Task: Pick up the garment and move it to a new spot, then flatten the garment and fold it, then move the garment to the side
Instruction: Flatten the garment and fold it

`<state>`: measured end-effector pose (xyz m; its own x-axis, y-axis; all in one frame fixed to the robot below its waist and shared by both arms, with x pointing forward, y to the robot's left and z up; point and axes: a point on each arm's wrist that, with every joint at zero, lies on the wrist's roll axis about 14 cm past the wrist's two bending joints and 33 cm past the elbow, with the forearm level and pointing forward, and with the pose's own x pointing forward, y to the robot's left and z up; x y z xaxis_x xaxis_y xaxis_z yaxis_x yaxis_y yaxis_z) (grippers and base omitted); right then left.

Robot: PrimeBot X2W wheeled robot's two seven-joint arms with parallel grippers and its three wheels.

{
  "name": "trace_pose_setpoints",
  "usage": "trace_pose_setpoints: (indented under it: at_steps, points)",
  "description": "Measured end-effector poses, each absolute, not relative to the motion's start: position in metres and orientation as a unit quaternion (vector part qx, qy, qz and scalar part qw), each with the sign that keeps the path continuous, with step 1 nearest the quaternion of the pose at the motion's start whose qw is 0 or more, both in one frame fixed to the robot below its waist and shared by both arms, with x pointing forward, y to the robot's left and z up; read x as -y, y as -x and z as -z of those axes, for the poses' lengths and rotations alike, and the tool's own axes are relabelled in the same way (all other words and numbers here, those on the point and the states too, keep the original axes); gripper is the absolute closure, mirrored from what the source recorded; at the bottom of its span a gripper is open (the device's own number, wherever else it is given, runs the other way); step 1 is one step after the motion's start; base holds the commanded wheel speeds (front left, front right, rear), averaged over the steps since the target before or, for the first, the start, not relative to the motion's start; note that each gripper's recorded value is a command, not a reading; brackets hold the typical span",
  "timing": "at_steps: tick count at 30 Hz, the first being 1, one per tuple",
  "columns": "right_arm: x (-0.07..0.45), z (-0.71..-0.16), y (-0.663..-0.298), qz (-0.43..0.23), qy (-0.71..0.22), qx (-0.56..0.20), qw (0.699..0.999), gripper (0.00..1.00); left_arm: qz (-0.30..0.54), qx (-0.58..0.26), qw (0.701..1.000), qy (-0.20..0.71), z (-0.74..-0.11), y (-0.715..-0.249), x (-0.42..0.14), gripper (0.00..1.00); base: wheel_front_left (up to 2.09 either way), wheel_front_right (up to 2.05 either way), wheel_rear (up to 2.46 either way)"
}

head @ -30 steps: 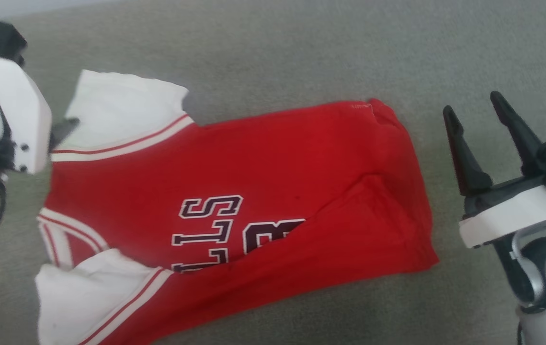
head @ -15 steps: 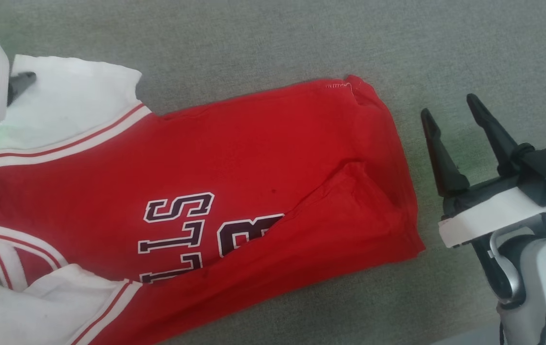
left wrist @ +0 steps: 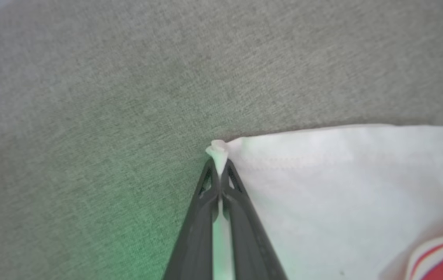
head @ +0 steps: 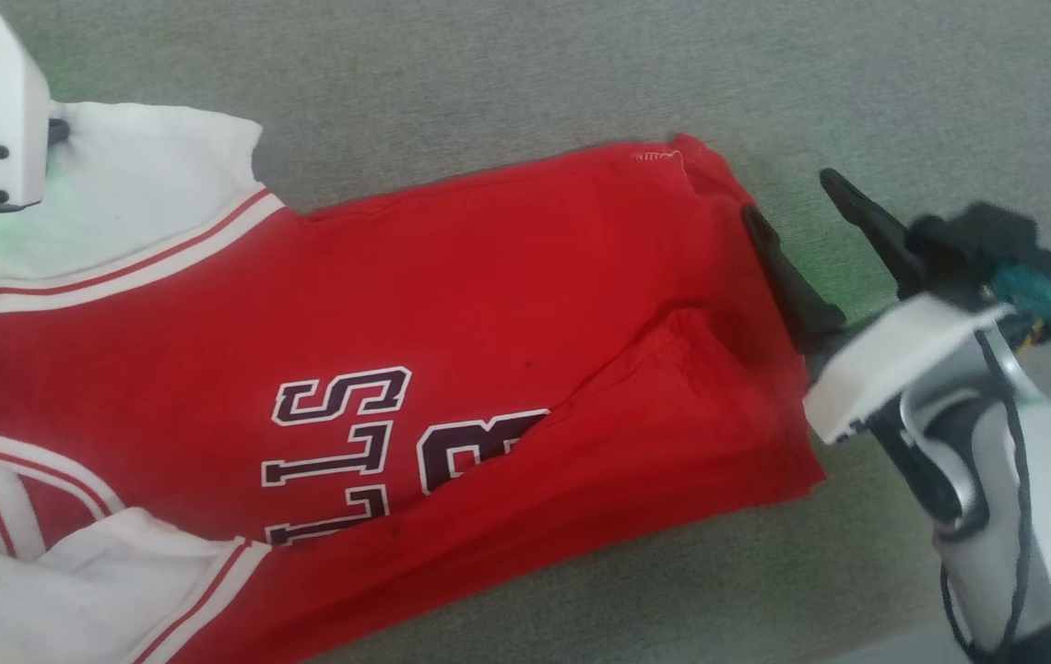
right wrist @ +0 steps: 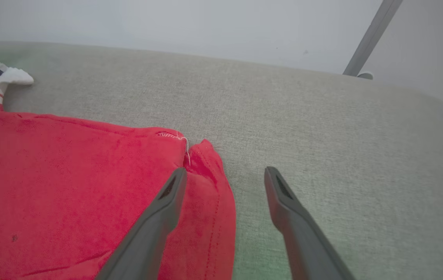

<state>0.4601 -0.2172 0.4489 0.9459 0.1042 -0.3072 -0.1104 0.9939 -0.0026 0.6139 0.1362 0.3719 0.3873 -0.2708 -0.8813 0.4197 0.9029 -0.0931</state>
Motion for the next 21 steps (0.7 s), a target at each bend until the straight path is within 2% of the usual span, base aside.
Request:
trace_pose_setpoints:
  at_steps: [9, 13, 17, 18, 19, 21]
  points:
    - [0.201, -0.423, -0.495, -0.098, 0.014, -0.268, 0.958, 0.0, 0.215, -0.508, 0.831, -0.071, -0.374, -0.612, -0.133, 1.0, 0.0, 0.0, 0.0]
    - [0.191, -0.399, -0.5, -0.117, 0.026, -0.354, 0.927, 0.0, 0.216, -0.504, 0.833, -0.07, -0.376, -0.611, -0.133, 1.0, 0.0, 0.0, 0.0]
    - [0.187, -0.39, -0.502, -0.129, 0.033, -0.406, 0.904, 0.0, 0.216, -0.501, 0.835, -0.069, -0.377, -0.611, -0.133, 1.0, 0.0, 0.0, 0.0]
    - [0.186, -0.389, -0.502, -0.132, 0.034, -0.417, 0.899, 0.21, 0.216, -0.498, 0.837, -0.068, -0.378, -0.611, -0.133, 1.0, 0.0, 0.0, 0.0]
    - [0.186, -0.388, -0.503, -0.134, 0.034, -0.425, 0.895, 1.0, 0.216, -0.495, 0.839, -0.067, -0.379, -0.611, -0.134, 1.0, 0.0, 0.0, 0.0]
    - [0.185, -0.387, -0.504, -0.137, 0.041, -0.435, 0.889, 1.0, 0.217, -0.489, 0.843, -0.063, -0.382, -0.61, -0.132, 1.0, 0.0, 0.0, 0.0]
